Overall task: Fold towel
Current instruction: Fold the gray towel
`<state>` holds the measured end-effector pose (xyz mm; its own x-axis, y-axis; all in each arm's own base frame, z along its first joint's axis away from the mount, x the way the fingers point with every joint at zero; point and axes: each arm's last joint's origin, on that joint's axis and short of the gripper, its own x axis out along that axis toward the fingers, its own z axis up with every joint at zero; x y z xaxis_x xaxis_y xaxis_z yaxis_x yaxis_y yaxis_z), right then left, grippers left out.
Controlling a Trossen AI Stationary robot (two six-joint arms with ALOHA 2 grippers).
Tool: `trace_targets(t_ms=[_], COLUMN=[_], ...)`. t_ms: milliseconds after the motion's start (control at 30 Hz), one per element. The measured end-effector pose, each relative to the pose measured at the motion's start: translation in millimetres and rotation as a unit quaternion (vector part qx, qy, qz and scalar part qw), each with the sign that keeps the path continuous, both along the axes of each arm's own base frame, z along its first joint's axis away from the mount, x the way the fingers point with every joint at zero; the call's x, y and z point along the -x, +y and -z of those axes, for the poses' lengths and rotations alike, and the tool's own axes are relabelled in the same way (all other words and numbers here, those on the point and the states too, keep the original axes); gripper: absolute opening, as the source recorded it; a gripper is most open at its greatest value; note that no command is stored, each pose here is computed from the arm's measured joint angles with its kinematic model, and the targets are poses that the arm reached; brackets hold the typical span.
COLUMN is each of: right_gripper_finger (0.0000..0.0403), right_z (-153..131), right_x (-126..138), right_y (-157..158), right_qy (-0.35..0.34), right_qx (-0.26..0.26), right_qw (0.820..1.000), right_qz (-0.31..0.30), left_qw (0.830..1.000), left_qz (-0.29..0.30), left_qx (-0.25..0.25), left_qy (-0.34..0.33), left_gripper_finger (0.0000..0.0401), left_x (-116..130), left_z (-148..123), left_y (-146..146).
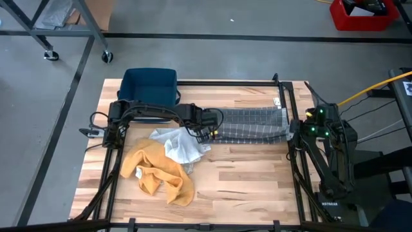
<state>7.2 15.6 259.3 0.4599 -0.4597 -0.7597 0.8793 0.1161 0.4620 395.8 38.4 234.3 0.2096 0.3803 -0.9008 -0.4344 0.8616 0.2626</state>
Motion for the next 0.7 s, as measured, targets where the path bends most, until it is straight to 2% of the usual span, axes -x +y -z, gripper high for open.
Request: trace_targets(t_ms=[200, 400, 567, 700], right_gripper_finger=[0.0032, 0.0025, 0.0027, 0.0051], right_z=[-1, -2, -2, -3], right_x=[0, 2, 2, 2], right_y=[-2, -5, -5, -4], right_qy=[-0.012, 0.025, 0.025, 0.017], right_qx=[-0.002, 0.017, 0.018, 0.019], right_qw=[1.0, 0.998, 0.998, 0.999], right_qz=[0.025, 0.063, 0.058, 0.046], left_qw=[1.0, 0.999, 0.999, 0.999], left_qz=[0.005, 0.025, 0.029, 0.017], left_qx=[-0.004, -0.015, -0.019, -0.017], left_qy=[0.004, 0.018, 0.025, 0.022], left_gripper_finger=[0.0009, 0.003, 0.0078, 0.0123], left_x=[0, 2, 3, 4], left_z=[0, 0, 0, 0], left_y=[8, 19, 28, 31])
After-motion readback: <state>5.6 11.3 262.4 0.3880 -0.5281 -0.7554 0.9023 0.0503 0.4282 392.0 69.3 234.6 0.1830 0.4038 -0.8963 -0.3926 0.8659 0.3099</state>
